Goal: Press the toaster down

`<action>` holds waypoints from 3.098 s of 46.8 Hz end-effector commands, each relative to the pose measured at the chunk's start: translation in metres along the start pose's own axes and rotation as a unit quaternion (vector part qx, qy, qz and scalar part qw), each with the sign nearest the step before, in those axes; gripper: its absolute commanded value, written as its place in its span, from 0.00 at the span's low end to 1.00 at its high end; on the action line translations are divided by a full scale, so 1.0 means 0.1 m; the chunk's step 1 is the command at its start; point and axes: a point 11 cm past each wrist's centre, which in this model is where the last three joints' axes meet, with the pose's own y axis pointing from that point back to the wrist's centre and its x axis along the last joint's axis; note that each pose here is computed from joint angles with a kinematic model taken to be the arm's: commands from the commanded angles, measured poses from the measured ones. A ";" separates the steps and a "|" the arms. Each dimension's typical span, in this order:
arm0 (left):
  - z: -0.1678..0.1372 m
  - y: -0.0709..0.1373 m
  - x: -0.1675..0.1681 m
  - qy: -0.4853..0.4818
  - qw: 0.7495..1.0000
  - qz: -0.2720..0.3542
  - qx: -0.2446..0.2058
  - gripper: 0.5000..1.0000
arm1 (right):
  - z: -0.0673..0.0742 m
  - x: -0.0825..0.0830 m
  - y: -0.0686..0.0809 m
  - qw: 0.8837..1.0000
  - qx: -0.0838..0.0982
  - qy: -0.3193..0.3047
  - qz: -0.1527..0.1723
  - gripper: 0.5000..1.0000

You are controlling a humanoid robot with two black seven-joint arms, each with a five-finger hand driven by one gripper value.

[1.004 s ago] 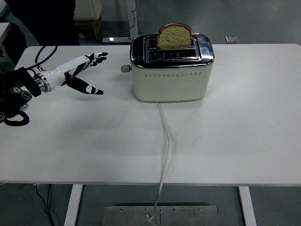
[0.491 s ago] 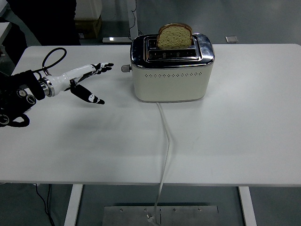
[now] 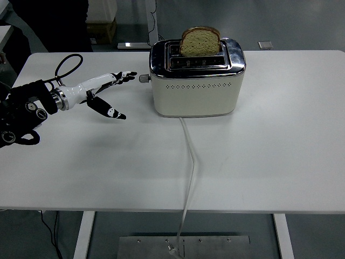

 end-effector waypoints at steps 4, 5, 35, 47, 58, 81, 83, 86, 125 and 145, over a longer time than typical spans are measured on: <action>0.01 0.00 0.01 -0.002 1.000 0.002 -0.001 1.00 | 0.00 0.00 0.00 1.000 0.000 0.000 0.000 1.00; 0.01 0.00 0.02 -0.003 1.000 0.002 -0.001 1.00 | 0.00 0.00 0.00 1.000 0.000 0.001 0.000 1.00; 0.03 -0.03 -0.01 -0.003 1.000 -0.001 -0.002 1.00 | 0.00 0.00 0.00 1.000 0.000 0.000 0.000 1.00; 0.05 -0.06 -0.05 -0.001 1.000 -0.005 -0.005 1.00 | 0.00 0.00 0.00 1.000 0.000 0.000 0.000 1.00; 0.04 -0.07 -0.08 -0.001 1.000 -0.009 -0.003 1.00 | 0.00 0.00 0.00 1.000 0.000 0.001 0.000 1.00; 0.02 -0.07 -0.10 -0.003 1.000 -0.013 -0.001 1.00 | 0.00 0.00 0.00 1.000 0.000 0.000 0.000 1.00; 0.02 -0.07 -0.10 -0.003 1.000 -0.012 0.000 1.00 | 0.00 0.00 0.00 1.000 0.000 0.001 0.000 1.00; 0.02 -0.07 -0.10 -0.003 1.000 -0.013 0.000 1.00 | 0.00 0.00 0.00 1.000 0.000 0.000 0.000 1.00; -0.07 -0.12 -0.21 0.003 1.000 -0.022 0.019 1.00 | 0.00 0.00 0.00 1.000 0.000 -0.001 0.000 1.00; -0.15 -0.13 -0.27 0.004 0.999 -0.026 0.033 1.00 | 0.00 0.00 0.00 1.000 0.000 0.001 0.000 1.00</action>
